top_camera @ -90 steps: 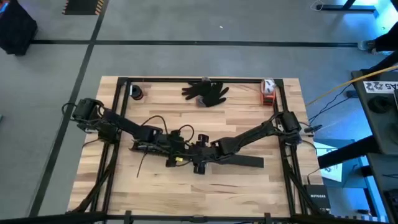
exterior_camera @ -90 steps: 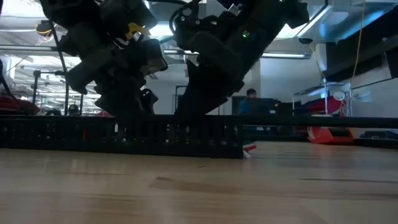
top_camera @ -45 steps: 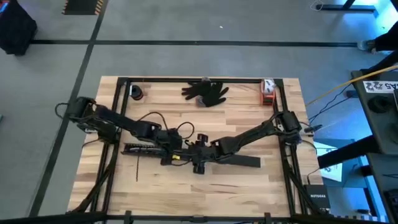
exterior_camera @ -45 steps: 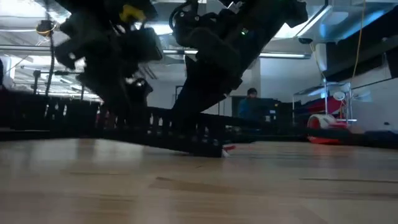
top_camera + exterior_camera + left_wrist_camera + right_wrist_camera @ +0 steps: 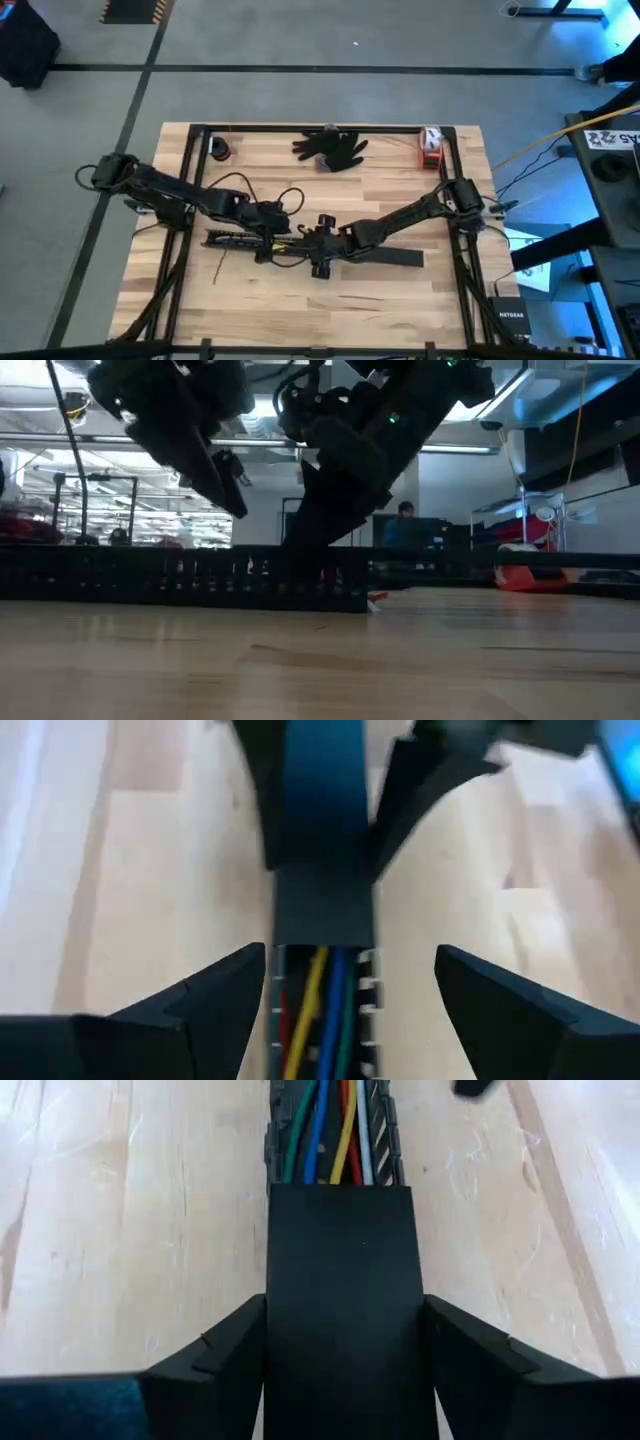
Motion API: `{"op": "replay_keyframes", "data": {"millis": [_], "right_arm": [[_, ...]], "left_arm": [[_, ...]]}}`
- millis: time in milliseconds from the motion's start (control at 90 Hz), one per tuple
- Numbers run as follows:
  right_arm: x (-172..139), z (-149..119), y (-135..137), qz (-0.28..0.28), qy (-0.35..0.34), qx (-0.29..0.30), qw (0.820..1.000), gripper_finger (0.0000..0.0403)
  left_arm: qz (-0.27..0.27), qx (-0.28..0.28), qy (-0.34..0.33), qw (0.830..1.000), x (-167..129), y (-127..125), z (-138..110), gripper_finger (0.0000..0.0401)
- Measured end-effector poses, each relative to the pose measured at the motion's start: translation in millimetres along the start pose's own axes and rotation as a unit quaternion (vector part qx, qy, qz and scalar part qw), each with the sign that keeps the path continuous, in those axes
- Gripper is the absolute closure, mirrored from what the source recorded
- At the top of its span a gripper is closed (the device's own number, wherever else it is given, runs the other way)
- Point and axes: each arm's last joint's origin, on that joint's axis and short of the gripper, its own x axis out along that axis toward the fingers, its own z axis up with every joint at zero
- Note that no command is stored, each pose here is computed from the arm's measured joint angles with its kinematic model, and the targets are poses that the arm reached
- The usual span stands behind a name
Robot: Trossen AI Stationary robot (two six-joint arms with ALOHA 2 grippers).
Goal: Ziptie cables
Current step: Close the cable duct
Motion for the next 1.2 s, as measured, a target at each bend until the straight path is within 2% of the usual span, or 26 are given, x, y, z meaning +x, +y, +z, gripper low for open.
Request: {"op": "replay_keyframes", "data": {"millis": [167,322,567,756,956,1100,1200], "right_arm": [[0.0,0.0,0.0,0.0,0.0,-0.001,1.0,0.0178],[0.1,-0.1,0.1,-0.004,-0.001,-0.002,1.0,0.0178],[0.1,-0.3,0.0,-0.004,-0.001,-0.003,1.0,0.0178],[0.1,-0.3,0.1,-0.004,-0.001,-0.003,1.0,0.0178],[0.1,-0.2,0.1,-0.004,-0.001,-0.003,1.0,0.0178],[0.2,-0.3,0.0,-0.004,-0.001,-0.002,1.0,0.0178],[0.4,-0.3,-0.1,-0.006,-0.003,-0.002,1.0,0.0178]], "left_arm": [[0.024,0.002,0.014,1.0,9.1,-5.2,-10.9,0.0113],[0.073,0.001,0.027,0.997,18.4,-3.6,-24.4,0.0113],[0.037,0.002,0.01,0.999,20.8,-6.0,-22.7,0.0113],[0.031,0.0,-0.004,1.0,17.2,-6.6,-19.5,0.0113],[0.038,0.015,0.032,0.999,31.7,-3.2,-34.3,0.0113],[0.078,0.011,0.016,0.997,31.5,-1.4,-32.2,0.0113],[0.085,0.009,0.016,0.996,32.8,0.6,-33.0,0.0116]]}}
